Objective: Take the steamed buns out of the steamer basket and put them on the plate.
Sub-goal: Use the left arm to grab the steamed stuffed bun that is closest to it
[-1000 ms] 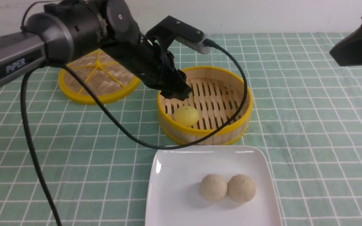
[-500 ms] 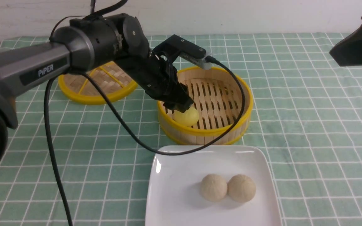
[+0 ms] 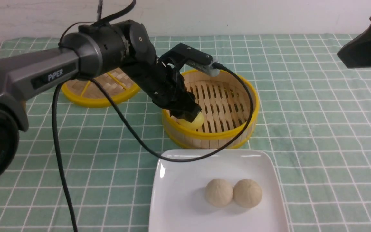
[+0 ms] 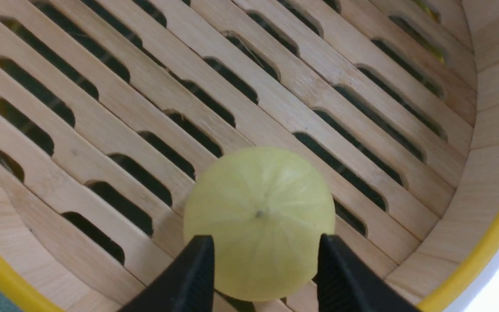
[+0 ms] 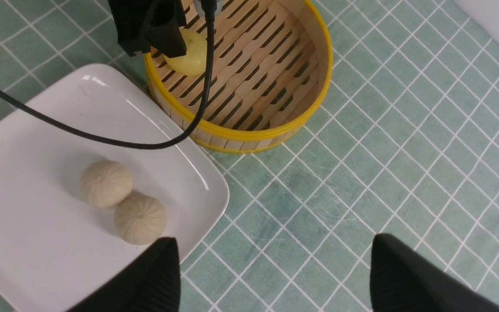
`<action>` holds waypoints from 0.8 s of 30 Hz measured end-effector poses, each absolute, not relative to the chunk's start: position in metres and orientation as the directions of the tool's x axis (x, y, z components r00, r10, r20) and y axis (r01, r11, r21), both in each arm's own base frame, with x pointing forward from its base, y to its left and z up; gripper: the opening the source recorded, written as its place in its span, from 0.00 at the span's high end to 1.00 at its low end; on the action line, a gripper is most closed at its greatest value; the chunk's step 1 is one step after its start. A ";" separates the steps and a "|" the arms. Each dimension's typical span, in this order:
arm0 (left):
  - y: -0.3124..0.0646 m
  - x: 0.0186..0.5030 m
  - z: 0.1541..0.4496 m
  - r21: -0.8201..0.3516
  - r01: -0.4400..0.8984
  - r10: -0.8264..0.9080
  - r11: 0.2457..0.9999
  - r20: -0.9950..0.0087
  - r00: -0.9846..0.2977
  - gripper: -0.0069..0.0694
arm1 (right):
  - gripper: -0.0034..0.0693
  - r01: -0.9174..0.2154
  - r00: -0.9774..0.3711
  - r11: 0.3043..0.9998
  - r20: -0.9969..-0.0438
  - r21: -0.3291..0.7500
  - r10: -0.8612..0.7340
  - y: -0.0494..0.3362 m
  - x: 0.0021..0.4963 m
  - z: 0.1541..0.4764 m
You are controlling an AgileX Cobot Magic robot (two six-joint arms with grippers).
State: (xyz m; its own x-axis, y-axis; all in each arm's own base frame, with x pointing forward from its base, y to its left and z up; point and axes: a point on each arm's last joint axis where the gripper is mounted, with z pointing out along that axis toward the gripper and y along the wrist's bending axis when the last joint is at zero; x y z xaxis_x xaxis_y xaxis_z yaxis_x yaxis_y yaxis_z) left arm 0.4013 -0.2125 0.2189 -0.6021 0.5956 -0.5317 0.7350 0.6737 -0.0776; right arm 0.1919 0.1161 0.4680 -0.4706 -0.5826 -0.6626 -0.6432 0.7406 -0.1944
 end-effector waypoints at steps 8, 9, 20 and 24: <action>-0.215 0.406 0.208 -0.083 0.724 0.579 0.685 -0.540 -0.610 0.45 | 0.17 -0.643 -0.471 0.741 -0.663 -0.194 -0.583 0.116 0.192 0.468; -0.215 0.407 0.207 -0.085 0.722 0.576 0.687 -0.543 -0.611 0.45 | 0.17 -0.643 -0.471 0.741 -0.663 -0.194 -0.583 0.116 0.192 0.468; -0.218 0.410 0.200 -0.117 0.704 0.543 0.700 -0.554 -0.632 0.68 | 0.17 -0.643 -0.471 0.741 -0.663 -0.194 -0.583 0.116 0.192 0.468; -0.218 0.409 0.203 -0.115 0.705 0.542 0.700 -0.558 -0.629 0.86 | 0.17 -0.643 -0.471 0.741 -0.663 -0.194 -0.583 0.116 0.192 0.468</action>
